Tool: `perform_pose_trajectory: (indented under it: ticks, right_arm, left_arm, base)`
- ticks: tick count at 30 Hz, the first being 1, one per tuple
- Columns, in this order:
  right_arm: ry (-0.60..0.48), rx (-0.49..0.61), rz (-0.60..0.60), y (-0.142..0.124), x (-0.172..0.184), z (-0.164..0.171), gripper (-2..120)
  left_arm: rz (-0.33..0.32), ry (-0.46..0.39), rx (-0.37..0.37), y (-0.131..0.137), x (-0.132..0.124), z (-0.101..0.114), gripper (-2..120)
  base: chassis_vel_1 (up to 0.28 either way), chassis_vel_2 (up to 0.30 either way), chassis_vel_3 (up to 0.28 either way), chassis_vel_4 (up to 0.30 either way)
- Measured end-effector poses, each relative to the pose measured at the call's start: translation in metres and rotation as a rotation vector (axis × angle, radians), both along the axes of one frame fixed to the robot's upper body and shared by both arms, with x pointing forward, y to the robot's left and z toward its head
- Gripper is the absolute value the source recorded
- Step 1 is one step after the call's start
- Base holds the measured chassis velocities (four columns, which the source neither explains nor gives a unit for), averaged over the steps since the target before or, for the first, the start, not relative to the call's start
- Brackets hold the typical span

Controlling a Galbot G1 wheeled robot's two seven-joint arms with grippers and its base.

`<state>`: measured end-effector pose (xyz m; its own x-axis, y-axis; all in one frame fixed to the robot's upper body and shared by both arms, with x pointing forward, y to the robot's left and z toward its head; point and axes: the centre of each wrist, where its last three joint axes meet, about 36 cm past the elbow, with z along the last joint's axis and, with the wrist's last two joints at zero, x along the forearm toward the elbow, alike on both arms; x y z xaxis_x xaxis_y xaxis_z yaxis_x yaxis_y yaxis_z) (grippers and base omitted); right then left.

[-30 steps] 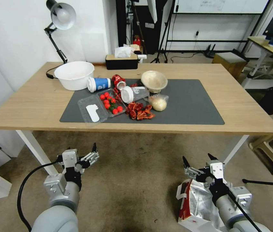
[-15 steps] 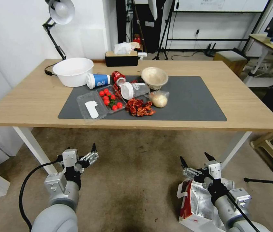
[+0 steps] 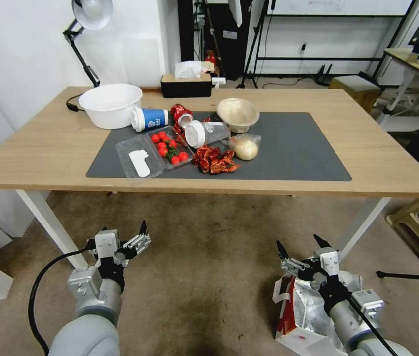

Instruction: Pick up the food delivery bag from the floor and place it on the table.

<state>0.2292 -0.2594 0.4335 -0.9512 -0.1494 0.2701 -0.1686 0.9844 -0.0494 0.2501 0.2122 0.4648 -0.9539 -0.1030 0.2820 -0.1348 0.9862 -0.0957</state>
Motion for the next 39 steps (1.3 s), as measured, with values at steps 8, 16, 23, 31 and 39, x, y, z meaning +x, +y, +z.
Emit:
perform_pose_trajectory:
  ticks: [8,16,23,31,39]
  right_arm:
    - [-0.003,-0.006,0.000,-0.0029,-0.0003,-0.0016,100]
    - [-0.002,0.000,-0.007,-0.0019,-0.0008,-0.0022,100]
    - [-0.002,-0.001,-0.007,-0.0019,-0.0010,-0.0029,100]
    - [0.001,-0.001,-0.017,-0.0029,-0.0004,-0.0049,100]
    - [0.010,0.003,-0.023,-0.0034,-0.0007,-0.0098,100]
  left_arm:
    - [0.002,0.003,-0.004,-0.0009,-0.0010,-0.0010,100]
    - [0.002,-0.001,-0.002,-0.0006,0.0003,-0.0010,100]
    - [0.004,0.003,-0.006,-0.0014,-0.0009,-0.0018,100]
    - [0.004,0.004,-0.008,-0.0020,-0.0014,-0.0018,100]
    - [0.000,0.003,-0.008,-0.0024,-0.0015,-0.0021,100]
  base:
    - [0.000,0.000,0.000,0.000]
    - [0.000,0.000,0.000,0.000]
    - [0.000,0.000,0.000,0.000]
    - [0.000,0.000,0.000,0.000]
    - [0.000,0.000,0.000,0.000]
